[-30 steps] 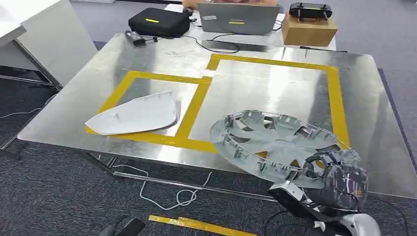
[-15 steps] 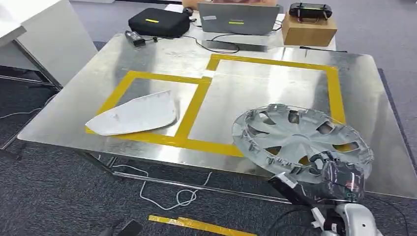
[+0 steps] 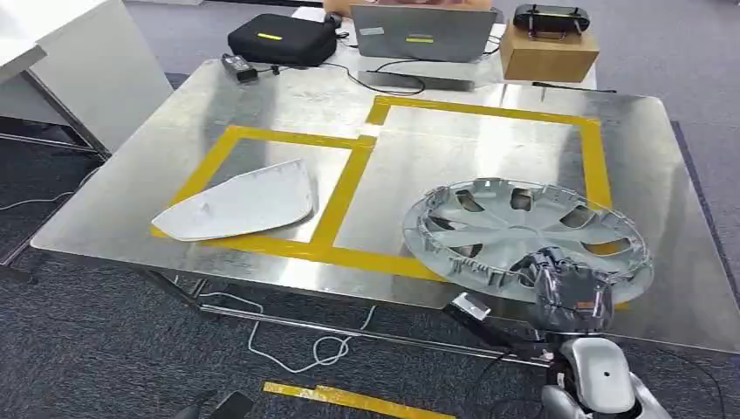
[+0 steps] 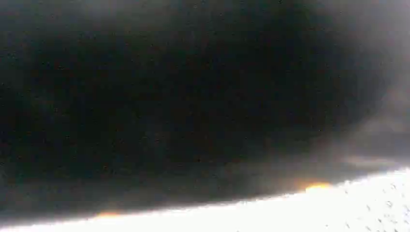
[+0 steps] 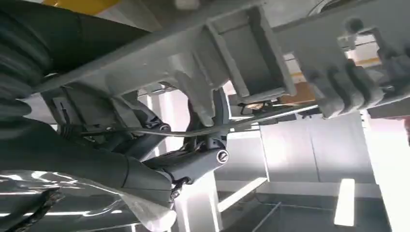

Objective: Take the parts from the cabinet and place them on the table.

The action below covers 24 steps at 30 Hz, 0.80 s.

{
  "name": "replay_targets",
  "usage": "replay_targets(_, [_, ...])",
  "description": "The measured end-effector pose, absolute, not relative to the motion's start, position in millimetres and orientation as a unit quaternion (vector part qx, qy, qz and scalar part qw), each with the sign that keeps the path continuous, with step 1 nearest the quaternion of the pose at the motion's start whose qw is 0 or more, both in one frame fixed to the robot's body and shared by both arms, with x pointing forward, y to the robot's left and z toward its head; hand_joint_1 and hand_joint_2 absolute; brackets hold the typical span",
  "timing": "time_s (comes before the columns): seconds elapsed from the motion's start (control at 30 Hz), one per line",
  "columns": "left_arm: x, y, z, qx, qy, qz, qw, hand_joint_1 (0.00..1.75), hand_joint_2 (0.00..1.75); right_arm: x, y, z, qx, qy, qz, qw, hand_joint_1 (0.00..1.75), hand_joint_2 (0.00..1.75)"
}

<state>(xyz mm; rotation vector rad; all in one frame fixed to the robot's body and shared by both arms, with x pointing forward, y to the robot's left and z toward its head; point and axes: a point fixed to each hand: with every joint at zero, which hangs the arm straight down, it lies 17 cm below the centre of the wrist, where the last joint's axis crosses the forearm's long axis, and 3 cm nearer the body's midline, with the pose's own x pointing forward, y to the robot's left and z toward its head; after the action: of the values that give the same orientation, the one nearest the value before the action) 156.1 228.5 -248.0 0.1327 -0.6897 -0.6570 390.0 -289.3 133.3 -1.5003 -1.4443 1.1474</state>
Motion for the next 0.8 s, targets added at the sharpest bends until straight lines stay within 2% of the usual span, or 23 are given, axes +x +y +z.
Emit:
replay_targets(0.4, [158.9, 231.7, -248.7, 0.069, -0.325, -0.312, 0.890, 0.00, 0.00, 378.4, -248.9, 142.3, -0.570, -0.606, 0.454, 0.319, 1.75, 1.75])
replay_targets(0.43, [159.2, 231.5, -248.6, 0.069, -0.325, -0.312, 0.890, 0.00, 1.75, 378.1, -246.7, 142.2, -0.569, -0.607, 0.455, 0.317, 0.00, 0.00])
replay_targets(0.6, [158.9, 229.7, -249.1, 0.067, -0.323, -0.321, 0.888, 0.00, 1.75, 375.4, -237.5, 140.3, -0.561, -0.613, 0.461, 0.312, 0.00, 0.00])
replay_targets(0.63, [158.4, 229.0, -249.3, 0.065, -0.322, -0.322, 0.888, 0.00, 0.00, 375.0, -236.8, 139.8, -0.560, -0.613, 0.461, 0.312, 0.00, 0.00])
replay_targets(0.8, [155.8, 227.4, -250.7, 0.057, -0.315, -0.321, 0.892, 0.00, 0.00, 373.2, -232.5, 136.0, -0.553, -0.613, 0.471, 0.310, 0.00, 0.00])
